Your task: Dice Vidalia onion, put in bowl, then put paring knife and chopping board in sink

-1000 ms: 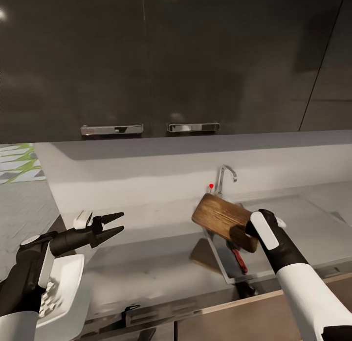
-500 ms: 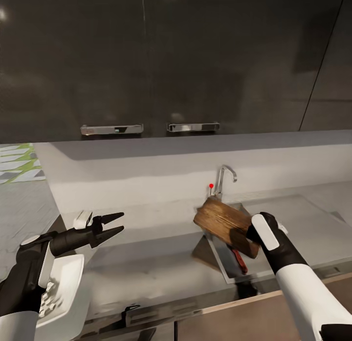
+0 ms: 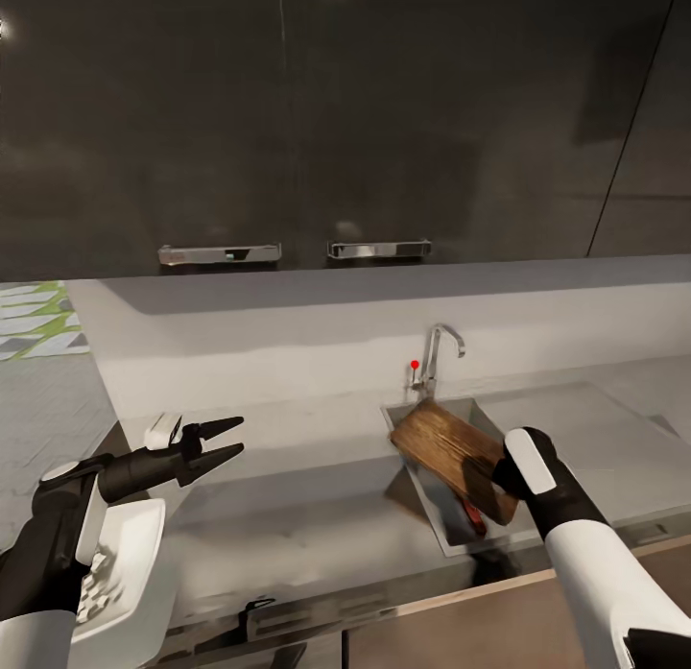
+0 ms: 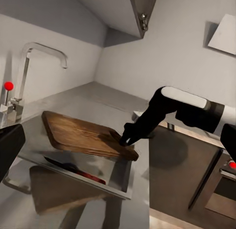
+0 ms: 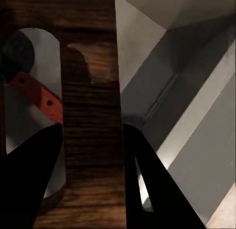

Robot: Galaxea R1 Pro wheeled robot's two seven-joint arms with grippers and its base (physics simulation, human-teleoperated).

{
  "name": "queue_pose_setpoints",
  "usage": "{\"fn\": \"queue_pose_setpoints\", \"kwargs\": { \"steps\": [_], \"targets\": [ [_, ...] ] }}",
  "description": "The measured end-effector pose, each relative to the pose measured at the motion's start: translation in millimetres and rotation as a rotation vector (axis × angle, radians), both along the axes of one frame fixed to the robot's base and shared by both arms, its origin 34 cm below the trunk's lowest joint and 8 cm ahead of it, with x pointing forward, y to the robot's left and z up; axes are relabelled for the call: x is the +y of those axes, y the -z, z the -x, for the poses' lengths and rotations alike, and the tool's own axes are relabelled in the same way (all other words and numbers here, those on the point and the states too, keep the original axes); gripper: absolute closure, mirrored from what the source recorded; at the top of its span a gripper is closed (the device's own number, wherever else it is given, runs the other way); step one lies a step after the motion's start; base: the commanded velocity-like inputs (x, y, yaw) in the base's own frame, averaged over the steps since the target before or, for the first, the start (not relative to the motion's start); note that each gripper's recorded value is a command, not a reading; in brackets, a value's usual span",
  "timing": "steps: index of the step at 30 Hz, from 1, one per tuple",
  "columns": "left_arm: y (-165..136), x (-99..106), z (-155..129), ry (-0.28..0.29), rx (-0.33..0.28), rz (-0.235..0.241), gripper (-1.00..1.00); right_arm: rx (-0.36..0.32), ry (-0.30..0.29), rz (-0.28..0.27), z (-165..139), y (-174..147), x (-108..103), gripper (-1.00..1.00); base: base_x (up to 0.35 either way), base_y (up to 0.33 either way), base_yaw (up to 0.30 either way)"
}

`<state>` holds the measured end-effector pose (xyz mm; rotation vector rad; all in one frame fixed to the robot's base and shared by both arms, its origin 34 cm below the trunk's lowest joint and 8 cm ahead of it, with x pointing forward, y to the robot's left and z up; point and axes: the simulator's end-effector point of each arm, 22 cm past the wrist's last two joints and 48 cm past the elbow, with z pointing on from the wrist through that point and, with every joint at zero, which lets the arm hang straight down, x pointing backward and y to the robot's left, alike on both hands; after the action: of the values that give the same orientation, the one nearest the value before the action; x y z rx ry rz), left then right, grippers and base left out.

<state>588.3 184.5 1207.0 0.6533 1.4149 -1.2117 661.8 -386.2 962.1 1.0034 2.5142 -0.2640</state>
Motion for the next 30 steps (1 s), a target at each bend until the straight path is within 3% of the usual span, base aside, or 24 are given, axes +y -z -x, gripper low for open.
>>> {"fn": "queue_pose_setpoints", "kwargs": {
  "steps": [1, 2, 3, 4, 5, 6, 9, 12, 19, 25, 30],
  "targets": [
    [0, 0, 0, 0.0, 0.0, 0.0, -1.0, 0.017, -0.012, -0.003, 3, 2, 0, 1.0, 0.0, 0.0, 0.0],
    [0, 0, 0, 0.0, 0.0, 0.0, -1.0, -0.006, 0.014, -0.027, 0, 2, 3, 1.0, 0.0, 0.0, 0.0],
    [0, 0, 0, 0.0, 0.0, 0.0, -1.0, 0.017, -0.003, 0.004, 4, 2, -3, 1.0, 0.0, 0.0, 0.0],
    [0, 0, 0, 0.001, 0.001, 0.0, -1.0, -0.006, 0.02, -0.04, 0, 4, 3, 1.0, 0.0, 0.0, 0.0],
    [0, 0, 0, 0.0, 0.0, 0.0, -1.0, -0.011, 0.032, -0.001, 1, 0, -6, 1.0, 0.0, 0.0, 0.0],
    [0, 0, 0, 0.0, 0.001, 0.0, -1.0, -0.034, 0.061, -0.023, -2, 1, -4, 1.0, 0.0, 0.0, 0.0],
    [0, 0, 0, 0.0, 0.0, 0.0, -1.0, -0.067, 0.107, -0.003, -5, -4, -12, 1.0, 0.0, 0.0, 0.0],
    [0, 0, 0, 0.0, 0.0, 0.0, -1.0, -0.057, 0.116, 0.01, -1, -3, -15, 1.0, 0.0, 0.0, 0.0],
    [0, 0, 0, 0.0, 0.0, 0.001, -1.0, -0.073, 0.145, 0.004, -3, -4, -13, 1.0, 0.0, 0.0, 0.0],
    [0, 0, 0, 0.0, 0.0, 0.0, -1.0, -0.132, 0.228, 0.015, -7, -9, -18, 1.0, 0.0, 0.0, 0.0],
    [0, 0, 0, 0.0, 0.0, 0.001, -1.0, -0.139, 0.253, -0.013, -7, -7, -13, 1.0, 0.0, 0.0, 0.0]
  ]
}}
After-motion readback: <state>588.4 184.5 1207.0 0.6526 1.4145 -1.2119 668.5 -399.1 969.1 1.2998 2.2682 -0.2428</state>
